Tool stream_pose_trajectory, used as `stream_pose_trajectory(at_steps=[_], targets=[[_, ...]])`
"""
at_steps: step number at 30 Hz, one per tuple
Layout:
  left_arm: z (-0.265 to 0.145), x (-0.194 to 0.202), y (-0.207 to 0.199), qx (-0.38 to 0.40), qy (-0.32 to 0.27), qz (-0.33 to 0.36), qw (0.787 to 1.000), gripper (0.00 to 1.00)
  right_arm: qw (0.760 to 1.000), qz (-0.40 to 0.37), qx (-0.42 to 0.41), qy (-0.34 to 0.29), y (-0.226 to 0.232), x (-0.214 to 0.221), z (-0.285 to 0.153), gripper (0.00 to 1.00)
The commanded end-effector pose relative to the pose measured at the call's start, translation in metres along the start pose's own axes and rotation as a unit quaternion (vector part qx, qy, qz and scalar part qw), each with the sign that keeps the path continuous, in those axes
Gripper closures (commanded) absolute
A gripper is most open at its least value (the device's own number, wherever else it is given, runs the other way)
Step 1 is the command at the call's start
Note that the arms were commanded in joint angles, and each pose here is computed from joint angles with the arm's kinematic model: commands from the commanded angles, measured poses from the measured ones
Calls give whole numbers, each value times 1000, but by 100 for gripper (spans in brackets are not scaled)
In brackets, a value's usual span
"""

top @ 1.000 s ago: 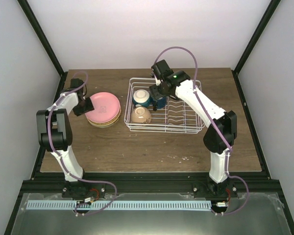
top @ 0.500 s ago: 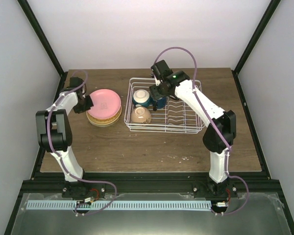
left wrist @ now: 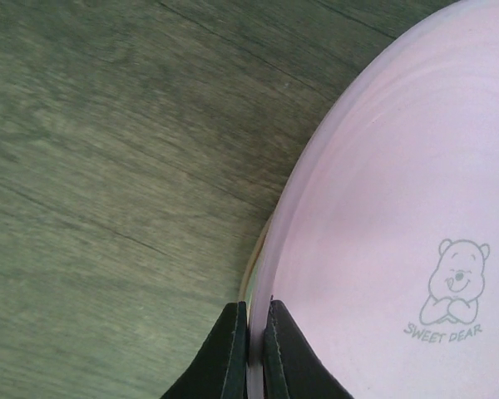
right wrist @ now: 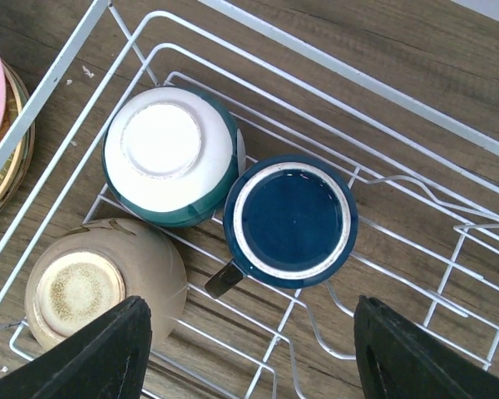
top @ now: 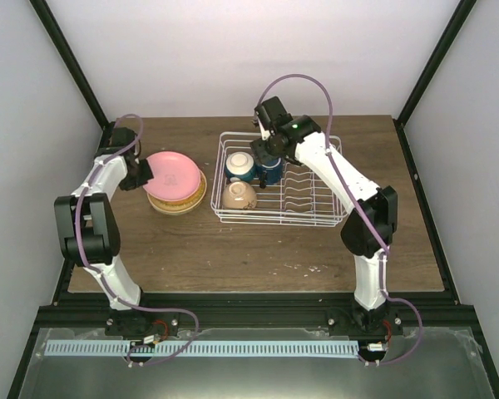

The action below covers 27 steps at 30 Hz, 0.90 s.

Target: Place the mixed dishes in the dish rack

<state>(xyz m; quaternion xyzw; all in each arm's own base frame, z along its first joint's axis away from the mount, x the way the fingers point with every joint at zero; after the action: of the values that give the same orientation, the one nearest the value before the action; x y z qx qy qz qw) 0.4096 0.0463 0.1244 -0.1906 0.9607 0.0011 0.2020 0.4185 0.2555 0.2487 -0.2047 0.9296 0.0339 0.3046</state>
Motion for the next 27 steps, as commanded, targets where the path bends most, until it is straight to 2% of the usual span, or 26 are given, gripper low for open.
stream_pose_trajectory(at_steps=[1,5,8,12,18,23,27], targets=[[-11,5,18,-32,3,4,999,100,1000,-9,-4,-9,2,-9,1,32],[-27,-1,3,29,-28,4,999,100,999,4,-29,-17,4,-14,-1,32],[-50,-11,-10,80,-66,6,995,100,994,37,-97,-29,7,-21,-5,32],[-81,-23,-16,102,-109,14,989,100,972,76,-215,-52,16,-35,-14,31],[-134,-36,-36,176,-167,37,969,100,937,71,-335,-74,41,-51,-24,29],[-153,-33,-46,222,-169,33,960,100,912,67,-396,-80,56,-58,-24,25],[-163,-29,-52,242,-166,22,956,100,915,73,-391,-71,59,-60,-12,25]])
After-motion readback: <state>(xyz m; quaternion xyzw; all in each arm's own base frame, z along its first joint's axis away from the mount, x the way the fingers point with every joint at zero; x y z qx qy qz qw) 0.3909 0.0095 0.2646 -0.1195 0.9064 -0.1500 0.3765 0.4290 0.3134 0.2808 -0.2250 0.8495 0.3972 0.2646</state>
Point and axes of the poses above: each gripper's point midway between its finger pads, its own z axis out along the fingers, its own y axis along the line the jaws close on, x = y × z, the point moved 3 cm from there along -z, back along the fingers, and after that the axes turned 1 degree about z, right-handed, at the moved point
